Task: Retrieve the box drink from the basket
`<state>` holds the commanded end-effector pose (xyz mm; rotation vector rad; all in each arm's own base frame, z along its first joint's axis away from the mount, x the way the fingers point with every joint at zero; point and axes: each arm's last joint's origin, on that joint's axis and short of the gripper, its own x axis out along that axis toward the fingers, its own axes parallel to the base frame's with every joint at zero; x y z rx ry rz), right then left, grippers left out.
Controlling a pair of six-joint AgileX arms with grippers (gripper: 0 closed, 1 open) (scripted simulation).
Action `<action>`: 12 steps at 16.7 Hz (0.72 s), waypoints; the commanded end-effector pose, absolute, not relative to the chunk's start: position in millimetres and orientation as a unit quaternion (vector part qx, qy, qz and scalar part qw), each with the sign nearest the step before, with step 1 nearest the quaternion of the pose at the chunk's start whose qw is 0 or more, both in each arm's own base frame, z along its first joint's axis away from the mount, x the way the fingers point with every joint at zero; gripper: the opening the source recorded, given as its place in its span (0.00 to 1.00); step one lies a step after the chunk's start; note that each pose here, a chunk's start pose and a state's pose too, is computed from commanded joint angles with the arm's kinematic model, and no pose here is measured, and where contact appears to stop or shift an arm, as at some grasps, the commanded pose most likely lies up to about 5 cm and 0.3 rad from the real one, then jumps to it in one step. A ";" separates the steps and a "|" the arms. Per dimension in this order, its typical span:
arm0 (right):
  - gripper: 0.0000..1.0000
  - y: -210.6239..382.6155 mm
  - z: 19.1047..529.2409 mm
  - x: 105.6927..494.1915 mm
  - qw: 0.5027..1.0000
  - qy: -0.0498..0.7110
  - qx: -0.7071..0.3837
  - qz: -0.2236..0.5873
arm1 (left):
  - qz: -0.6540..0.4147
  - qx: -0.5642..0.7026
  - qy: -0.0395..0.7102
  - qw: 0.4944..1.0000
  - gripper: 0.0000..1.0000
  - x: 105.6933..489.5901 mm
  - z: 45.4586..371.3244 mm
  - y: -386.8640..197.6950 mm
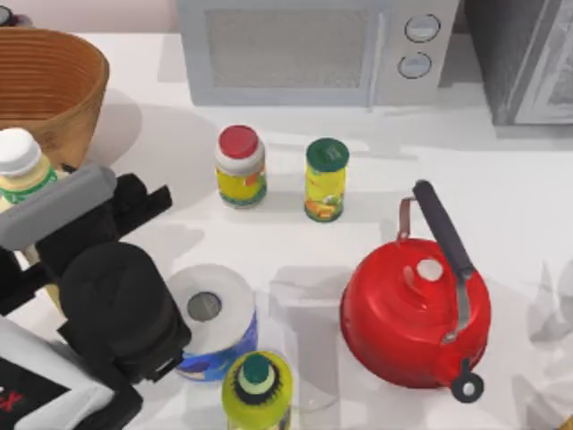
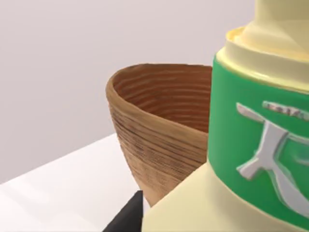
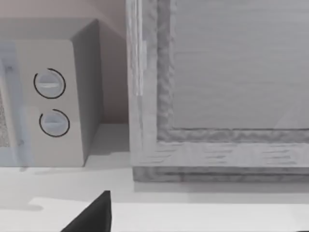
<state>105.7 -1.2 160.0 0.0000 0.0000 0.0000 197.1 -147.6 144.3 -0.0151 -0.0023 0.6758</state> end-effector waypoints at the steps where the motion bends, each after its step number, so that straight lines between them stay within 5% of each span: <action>1: 1.00 -1.2 160.0 105.7 1.000 0.000 0.000 0.000 | 0.326 -0.005 -0.002 0.945 0.00 197.9 142.2 -149.3; 8: 1.00 -1.2 160.0 105.7 1.000 0.000 0.000 0.000 | 0.316 0.000 -0.004 0.949 0.00 199.1 138.2 -153.2; 12: 1.00 -1.2 160.0 105.7 1.000 0.000 0.000 0.000 | 0.316 0.000 -0.004 0.949 0.30 199.1 138.2 -153.2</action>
